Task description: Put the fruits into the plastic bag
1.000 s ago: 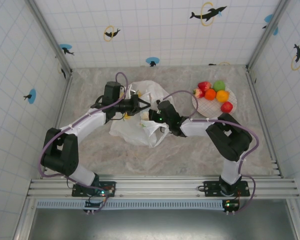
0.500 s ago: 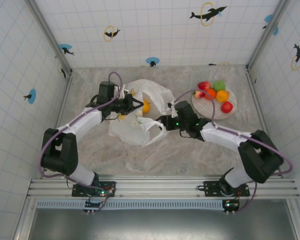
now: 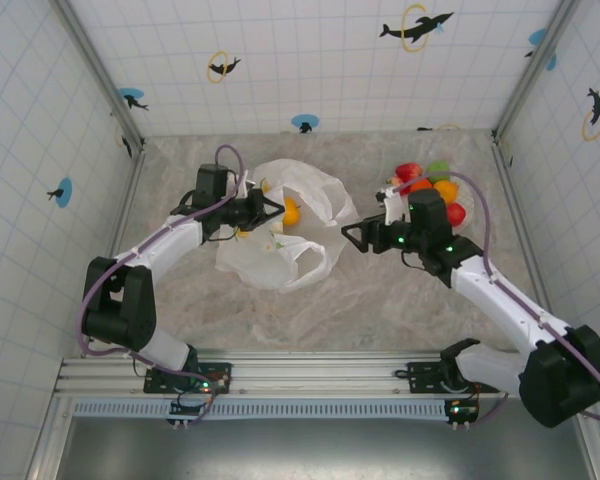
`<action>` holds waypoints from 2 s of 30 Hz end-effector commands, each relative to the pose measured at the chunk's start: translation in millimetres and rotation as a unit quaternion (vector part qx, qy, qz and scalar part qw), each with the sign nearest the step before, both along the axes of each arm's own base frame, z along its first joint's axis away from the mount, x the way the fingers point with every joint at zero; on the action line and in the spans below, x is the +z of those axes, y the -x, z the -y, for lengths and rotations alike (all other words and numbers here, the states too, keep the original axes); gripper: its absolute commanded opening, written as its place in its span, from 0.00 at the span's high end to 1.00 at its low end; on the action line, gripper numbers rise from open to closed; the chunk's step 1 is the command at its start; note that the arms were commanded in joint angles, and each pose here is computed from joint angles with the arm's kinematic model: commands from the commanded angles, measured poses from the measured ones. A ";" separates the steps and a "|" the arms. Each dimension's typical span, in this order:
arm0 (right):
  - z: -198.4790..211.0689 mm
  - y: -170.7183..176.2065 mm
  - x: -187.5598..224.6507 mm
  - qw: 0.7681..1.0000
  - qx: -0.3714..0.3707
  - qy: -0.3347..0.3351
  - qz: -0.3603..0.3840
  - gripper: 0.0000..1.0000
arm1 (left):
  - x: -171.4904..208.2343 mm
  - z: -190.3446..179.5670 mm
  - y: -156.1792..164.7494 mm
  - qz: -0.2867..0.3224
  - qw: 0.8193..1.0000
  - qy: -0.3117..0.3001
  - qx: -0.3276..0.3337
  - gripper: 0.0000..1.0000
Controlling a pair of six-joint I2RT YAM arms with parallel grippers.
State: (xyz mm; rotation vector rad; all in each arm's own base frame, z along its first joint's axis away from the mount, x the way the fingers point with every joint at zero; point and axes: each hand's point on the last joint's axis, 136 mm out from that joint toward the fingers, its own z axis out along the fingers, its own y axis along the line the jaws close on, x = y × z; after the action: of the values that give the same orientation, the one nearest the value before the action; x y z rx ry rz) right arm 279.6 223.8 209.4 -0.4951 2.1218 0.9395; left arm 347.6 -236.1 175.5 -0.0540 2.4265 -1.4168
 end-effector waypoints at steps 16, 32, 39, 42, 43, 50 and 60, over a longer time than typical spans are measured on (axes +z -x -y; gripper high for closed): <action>256.3 -101.5 -49.9 0.850 -0.478 0.216 -0.040 0.08 | 4.5 -2.1 -1.0 0.001 1.000 0.004 0.006 1.00; 277.3 -147.5 -131.7 0.822 -0.475 0.284 -0.133 0.16 | 1.9 -1.0 -1.3 -0.007 1.000 0.006 0.005 1.00; 281.4 -160.0 -146.7 0.816 -0.471 0.302 -0.145 0.23 | 0.8 -1.1 -0.5 -0.009 1.000 0.006 0.003 1.00; 281.4 -163.6 -151.9 0.817 -0.467 0.303 -0.150 0.28 | 1.1 -0.9 0.2 -0.009 1.000 0.006 0.002 1.00; 281.2 -163.8 -153.7 0.817 -0.465 0.303 -0.153 0.31 | 1.0 -1.0 0.6 -0.009 1.000 0.006 0.002 1.00; 280.6 -160.8 -152.3 0.819 -0.463 0.304 -0.154 0.42 | 2.1 -1.1 1.5 -0.008 1.000 0.006 0.001 1.00; 243.4 -126.5 -94.1 0.875 -0.427 0.211 -0.090 0.49 | 6.4 -1.6 3.9 -0.004 1.000 0.008 0.000 1.00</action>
State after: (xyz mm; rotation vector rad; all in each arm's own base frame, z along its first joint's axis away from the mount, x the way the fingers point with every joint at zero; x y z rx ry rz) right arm 409.9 -39.7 82.8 0.4148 2.4522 -0.1323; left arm 347.5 -236.2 175.6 -0.0668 2.4295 -1.4224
